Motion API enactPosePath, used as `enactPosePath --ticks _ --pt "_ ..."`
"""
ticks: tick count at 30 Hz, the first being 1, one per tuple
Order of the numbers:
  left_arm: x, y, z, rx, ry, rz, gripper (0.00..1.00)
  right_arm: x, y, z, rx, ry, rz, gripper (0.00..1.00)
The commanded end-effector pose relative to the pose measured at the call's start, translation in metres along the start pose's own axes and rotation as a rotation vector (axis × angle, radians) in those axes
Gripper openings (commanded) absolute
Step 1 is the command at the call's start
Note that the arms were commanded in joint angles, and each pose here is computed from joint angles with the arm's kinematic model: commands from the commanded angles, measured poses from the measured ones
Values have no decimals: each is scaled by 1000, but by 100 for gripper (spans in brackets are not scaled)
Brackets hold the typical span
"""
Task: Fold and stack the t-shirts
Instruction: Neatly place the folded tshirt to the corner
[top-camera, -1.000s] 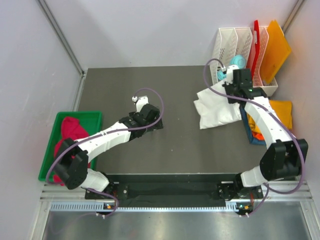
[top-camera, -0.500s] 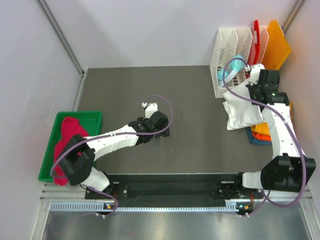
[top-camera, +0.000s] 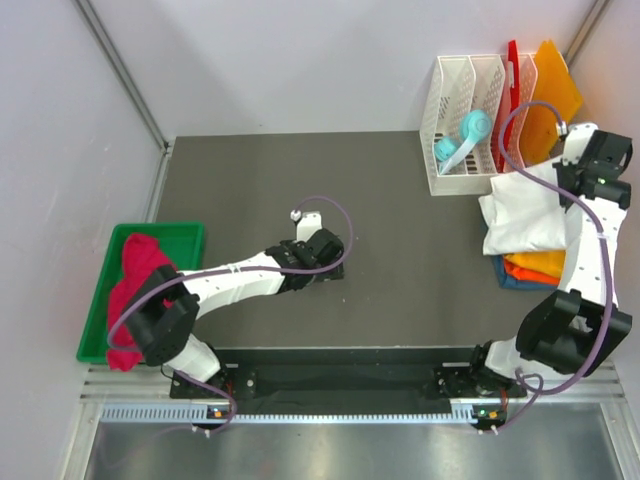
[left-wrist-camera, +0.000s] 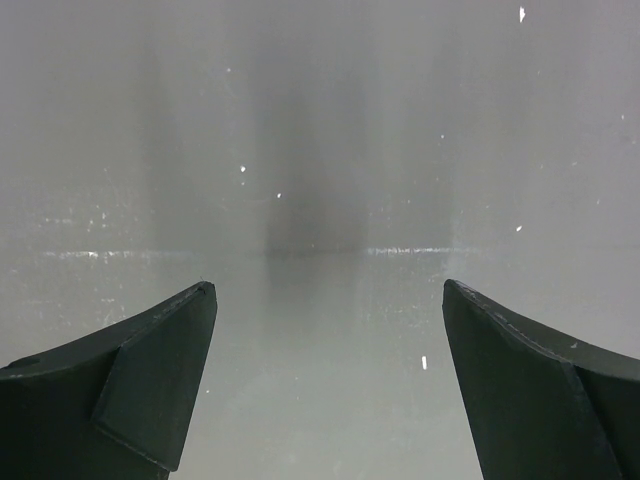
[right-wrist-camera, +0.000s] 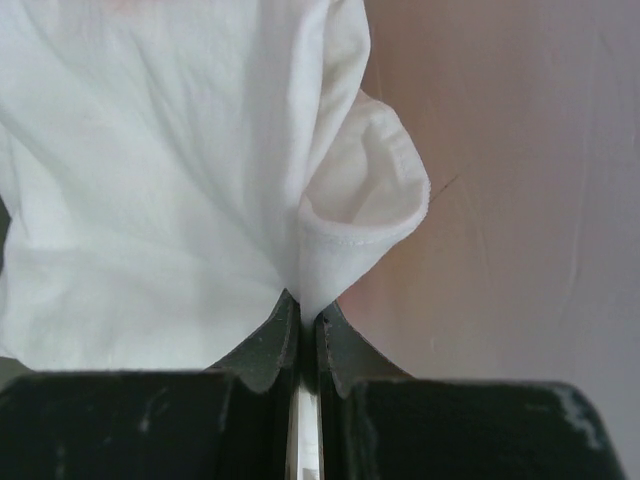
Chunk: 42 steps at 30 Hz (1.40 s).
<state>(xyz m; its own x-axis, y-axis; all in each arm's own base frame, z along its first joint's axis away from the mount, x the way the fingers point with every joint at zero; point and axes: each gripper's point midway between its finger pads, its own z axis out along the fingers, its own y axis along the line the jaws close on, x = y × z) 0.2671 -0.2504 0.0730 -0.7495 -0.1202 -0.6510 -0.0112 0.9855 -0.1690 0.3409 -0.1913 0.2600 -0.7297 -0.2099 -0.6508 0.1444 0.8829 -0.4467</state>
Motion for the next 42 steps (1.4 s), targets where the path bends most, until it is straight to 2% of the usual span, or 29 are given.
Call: enactPosePath --ticks 1,14,22,28,30,32,36,38,41,42 --pt "-2 -5 1 1 -12 -12 99 -2 -26 8 38 -20 5 0" --pt "16 -15 9 -12 31 25 99 99 -42 102 82 191 92 0" --pt "27 -23 14 -26 63 51 99 116 -47 142 99 219 111 0" --pt "32 -36 13 -23 75 66 99 101 -55 148 113 167 160 2" --pt "34 -41 11 -15 67 74 99 94 -55 135 68 95 204 54" --pt "33 -44 8 -6 59 77 99 73 -61 109 73 5 235 99" --pt "35 -49 8 6 53 76 99 34 -55 66 -19 -110 258 100" --pt "36 -52 9 15 53 73 99 23 -44 44 -93 -120 278 100" --pt "39 -59 9 38 60 75 99 11 -4 12 -301 -170 287 100" --pt "41 -61 9 44 62 77 99 1 16 -1 -415 -221 286 100"
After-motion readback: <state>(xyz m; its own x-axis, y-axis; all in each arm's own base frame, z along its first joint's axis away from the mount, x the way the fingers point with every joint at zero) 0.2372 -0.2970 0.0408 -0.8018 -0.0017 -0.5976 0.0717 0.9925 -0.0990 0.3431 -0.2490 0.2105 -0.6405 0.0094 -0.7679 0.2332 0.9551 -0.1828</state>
